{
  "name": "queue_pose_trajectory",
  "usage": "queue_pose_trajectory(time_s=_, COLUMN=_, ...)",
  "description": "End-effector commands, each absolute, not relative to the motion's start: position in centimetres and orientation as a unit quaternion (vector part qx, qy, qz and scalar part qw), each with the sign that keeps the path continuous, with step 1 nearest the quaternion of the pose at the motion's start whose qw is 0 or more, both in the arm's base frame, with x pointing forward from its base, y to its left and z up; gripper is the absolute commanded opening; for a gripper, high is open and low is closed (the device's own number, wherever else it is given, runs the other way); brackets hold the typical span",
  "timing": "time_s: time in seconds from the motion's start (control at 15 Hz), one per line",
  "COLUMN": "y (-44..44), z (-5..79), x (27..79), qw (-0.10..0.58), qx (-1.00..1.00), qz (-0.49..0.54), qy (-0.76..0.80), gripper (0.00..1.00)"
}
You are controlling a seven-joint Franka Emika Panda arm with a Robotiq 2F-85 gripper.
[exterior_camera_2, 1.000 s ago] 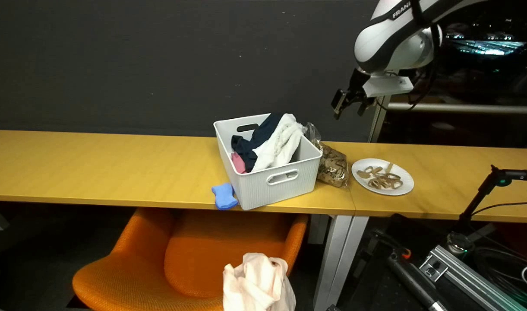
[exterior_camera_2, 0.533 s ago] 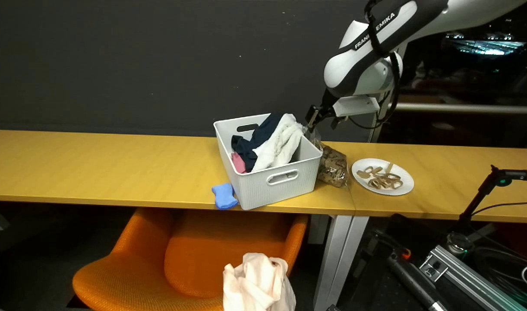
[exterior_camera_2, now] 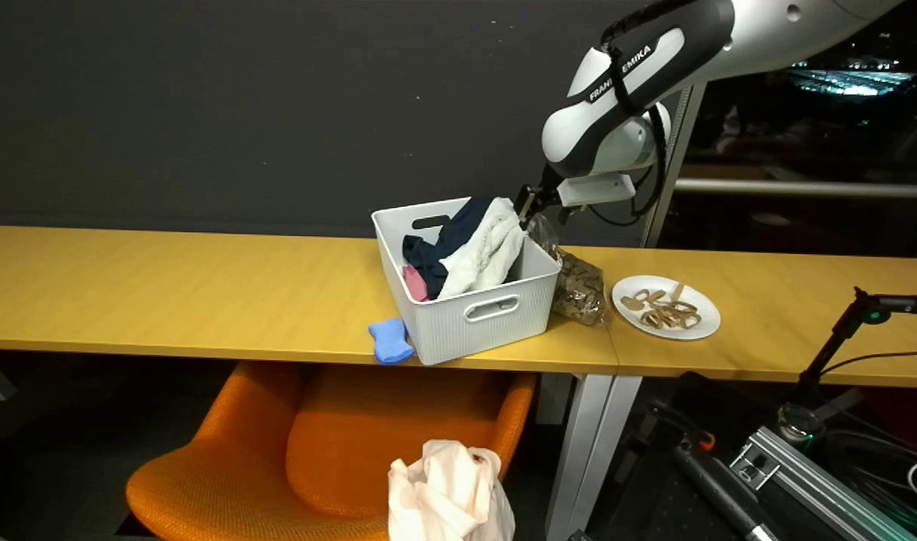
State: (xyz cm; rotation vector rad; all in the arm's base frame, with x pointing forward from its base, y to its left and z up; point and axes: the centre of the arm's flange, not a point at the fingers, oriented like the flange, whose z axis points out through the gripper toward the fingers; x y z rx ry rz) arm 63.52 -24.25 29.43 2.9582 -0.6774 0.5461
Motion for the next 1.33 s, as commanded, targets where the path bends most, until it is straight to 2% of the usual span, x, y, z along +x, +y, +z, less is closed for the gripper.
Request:
queue_pose_trajectory(time_s=0.0, y=-25.7, z=28.8, x=65.6, qw=0.031, qx=0.953, qz=0.187, qy=-0.236, gripper=1.0)
queue_pose_trajectory(time_s=0.33, y=-25.9, z=27.4, x=66.9, qw=0.031, qx=0.953, qz=0.187, qy=-0.237, gripper=1.0)
queue_pose_trajectory(time_s=0.4, y=-25.9, z=27.3, x=66.9, qw=0.031, qx=0.952, qz=0.188, qy=-0.238, gripper=0.83)
queue_pose_trajectory(time_s=0.67, y=-26.3, z=27.9, x=66.1, qw=0.03, qx=0.95, qz=0.194, qy=-0.241, gripper=0.49)
queue_pose_trajectory(time_s=1.07, y=-26.3, z=28.4, x=66.0, qw=0.029, qx=0.949, qz=0.198, qy=-0.243, gripper=0.06)
queue_pose_trajectory(time_s=1.13, y=-26.2, z=28.4, x=66.0, qw=0.028, qx=0.949, qz=0.198, qy=-0.243, gripper=0.01)
queue_pose_trajectory(time_s=1.27, y=-26.1, z=28.8, x=65.8, qw=0.027, qx=0.949, qz=0.2, qy=-0.243, gripper=0.0)
